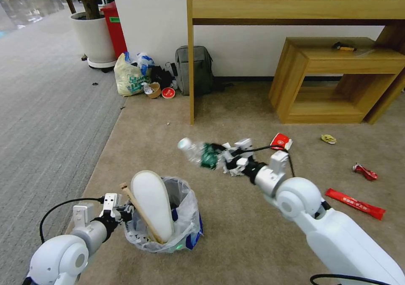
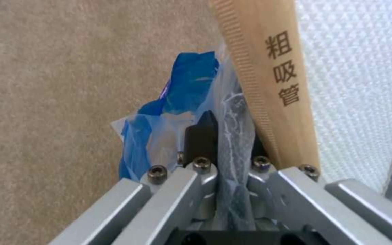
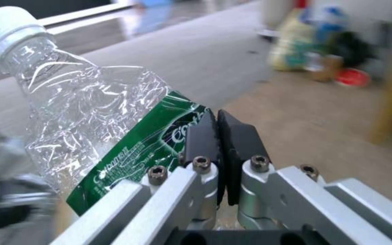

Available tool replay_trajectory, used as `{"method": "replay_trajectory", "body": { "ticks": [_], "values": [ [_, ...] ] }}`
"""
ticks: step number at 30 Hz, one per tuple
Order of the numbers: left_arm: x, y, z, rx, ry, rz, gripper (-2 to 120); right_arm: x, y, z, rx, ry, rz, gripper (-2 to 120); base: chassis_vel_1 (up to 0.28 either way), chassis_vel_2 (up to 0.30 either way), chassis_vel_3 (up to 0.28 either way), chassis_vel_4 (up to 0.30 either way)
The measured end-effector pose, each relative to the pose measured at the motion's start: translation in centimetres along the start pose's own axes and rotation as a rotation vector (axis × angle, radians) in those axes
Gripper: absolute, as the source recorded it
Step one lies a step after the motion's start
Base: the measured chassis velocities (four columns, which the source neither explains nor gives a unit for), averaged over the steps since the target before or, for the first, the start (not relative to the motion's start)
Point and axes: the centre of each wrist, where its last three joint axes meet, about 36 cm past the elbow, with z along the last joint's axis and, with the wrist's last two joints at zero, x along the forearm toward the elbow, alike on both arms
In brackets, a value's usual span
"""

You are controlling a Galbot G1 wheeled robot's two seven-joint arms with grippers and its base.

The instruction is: Pick up the trash bin and place the garbage on the floor into it.

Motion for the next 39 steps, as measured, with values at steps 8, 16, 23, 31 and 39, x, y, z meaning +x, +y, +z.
{"method": "replay_trajectory", "body": {
  "ticks": [8, 16, 23, 31, 39],
  "values": [
    [-0.3, -0.5, 0.3, 0.003, 0.008, 0.005, 0, -4.5, 1.4, -0.3, 0.145, 0.095, -0.143, 0, 0.000, 0.000, 0.000, 0.000],
    [-0.3, -0.9, 0.6, 0.011, 0.011, 0.011, 0, -6.5, 3.4, 1.0, 0.298, 0.168, -0.221, 0, 0.000, 0.000, 0.000, 0.000],
    [-0.5, -1.1, 0.5, 0.009, 0.011, 0.014, 0, -7.2, 4.8, 2.0, 0.311, 0.196, -0.262, 0, 0.000, 0.000, 0.000, 0.000],
    [-0.3, -1.5, 0.3, 0.005, 0.000, 0.020, 0, -8.7, 4.9, 4.5, 0.318, 0.253, -0.249, 0, 0.000, 0.000, 0.000, 0.000],
    [-0.2, -1.6, 0.1, 0.006, -0.008, 0.023, 0, -8.7, 4.8, 5.1, 0.310, 0.276, -0.243, 0, 0.000, 0.000, 0.000, 0.000]
  ]
}}
